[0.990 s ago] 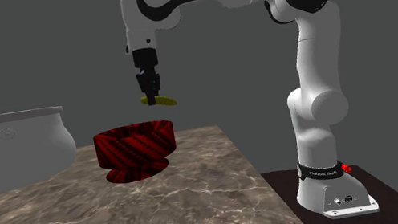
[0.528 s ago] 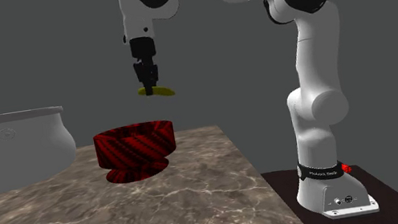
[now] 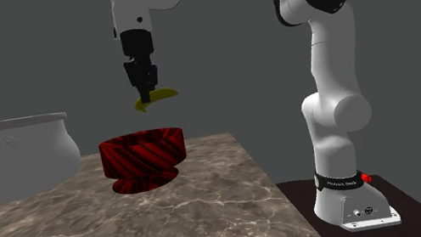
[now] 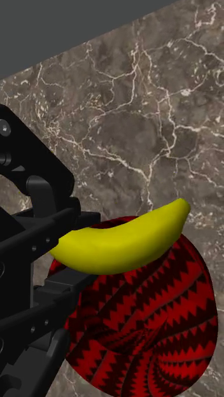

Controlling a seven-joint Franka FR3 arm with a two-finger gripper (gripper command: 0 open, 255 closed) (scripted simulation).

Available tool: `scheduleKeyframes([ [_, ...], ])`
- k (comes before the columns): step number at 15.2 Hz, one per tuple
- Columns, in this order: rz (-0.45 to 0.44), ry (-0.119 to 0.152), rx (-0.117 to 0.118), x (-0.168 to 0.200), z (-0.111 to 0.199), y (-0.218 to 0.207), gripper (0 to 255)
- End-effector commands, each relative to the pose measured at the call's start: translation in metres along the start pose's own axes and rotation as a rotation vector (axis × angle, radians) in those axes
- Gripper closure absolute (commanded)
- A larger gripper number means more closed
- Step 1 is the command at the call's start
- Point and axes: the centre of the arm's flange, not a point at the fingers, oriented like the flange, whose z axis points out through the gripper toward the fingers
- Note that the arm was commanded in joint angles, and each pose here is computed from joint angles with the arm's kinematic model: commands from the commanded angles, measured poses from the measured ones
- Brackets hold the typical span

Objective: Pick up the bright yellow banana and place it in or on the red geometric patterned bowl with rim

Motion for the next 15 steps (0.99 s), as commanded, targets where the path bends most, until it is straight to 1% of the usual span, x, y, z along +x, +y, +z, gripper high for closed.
scheduleKeyframes([
  [1, 0.002, 0.0, 0.0, -0.001, -0.001, -0.023, 255],
  [7, 0.002, 0.0, 0.0, -0.006, -0.002, -0.103, 255],
  [15, 0.002, 0.0, 0.0, -0.005, 0.04, -0.104, 255],
])
